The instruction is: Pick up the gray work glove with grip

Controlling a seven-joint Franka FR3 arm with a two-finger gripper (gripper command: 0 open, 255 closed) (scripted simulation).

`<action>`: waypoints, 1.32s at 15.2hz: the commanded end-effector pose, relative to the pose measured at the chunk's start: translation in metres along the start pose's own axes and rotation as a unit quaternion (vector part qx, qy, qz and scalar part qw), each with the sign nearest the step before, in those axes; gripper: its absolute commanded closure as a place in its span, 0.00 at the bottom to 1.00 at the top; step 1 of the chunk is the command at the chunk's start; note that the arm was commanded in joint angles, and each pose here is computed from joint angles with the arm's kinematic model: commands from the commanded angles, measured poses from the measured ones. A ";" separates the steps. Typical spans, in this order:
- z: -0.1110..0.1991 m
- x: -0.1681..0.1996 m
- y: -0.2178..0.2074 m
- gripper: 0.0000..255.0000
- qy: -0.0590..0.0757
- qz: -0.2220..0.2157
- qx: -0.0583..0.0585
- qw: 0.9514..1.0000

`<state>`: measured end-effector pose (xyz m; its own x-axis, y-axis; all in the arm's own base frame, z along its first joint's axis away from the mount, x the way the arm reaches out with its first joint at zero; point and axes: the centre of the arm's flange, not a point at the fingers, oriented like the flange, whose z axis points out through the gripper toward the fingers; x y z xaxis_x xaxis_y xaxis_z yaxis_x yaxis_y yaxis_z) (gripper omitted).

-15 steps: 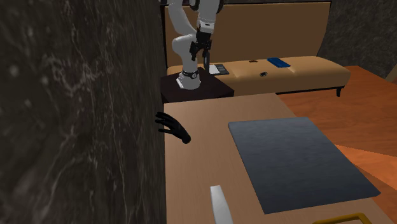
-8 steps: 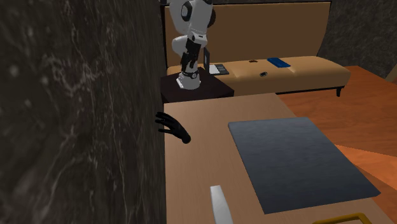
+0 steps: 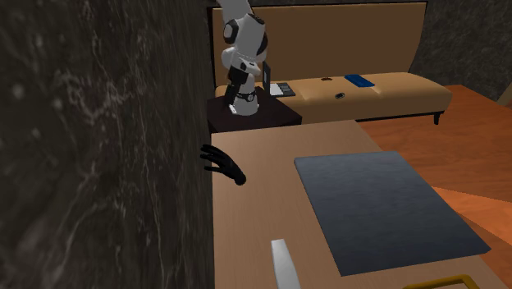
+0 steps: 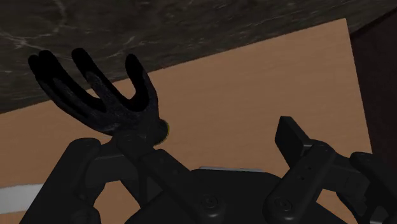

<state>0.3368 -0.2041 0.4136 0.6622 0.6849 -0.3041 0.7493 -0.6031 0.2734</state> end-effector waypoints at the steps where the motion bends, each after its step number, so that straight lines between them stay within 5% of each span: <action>1: 0.017 -0.002 0.017 0.00 -0.004 -0.036 -0.020 0.999; 7: 0.060 -0.001 0.067 0.00 -0.015 -0.136 -0.077 0.988; 13: 0.095 0.010 0.119 0.00 -0.025 -0.232 -0.130 0.964; 20: 0.129 0.021 0.109 0.00 -0.025 -0.232 -0.130 0.964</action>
<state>0.4324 -0.3079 0.3251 0.2611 0.8312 -0.4909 0.9426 -0.1098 0.3154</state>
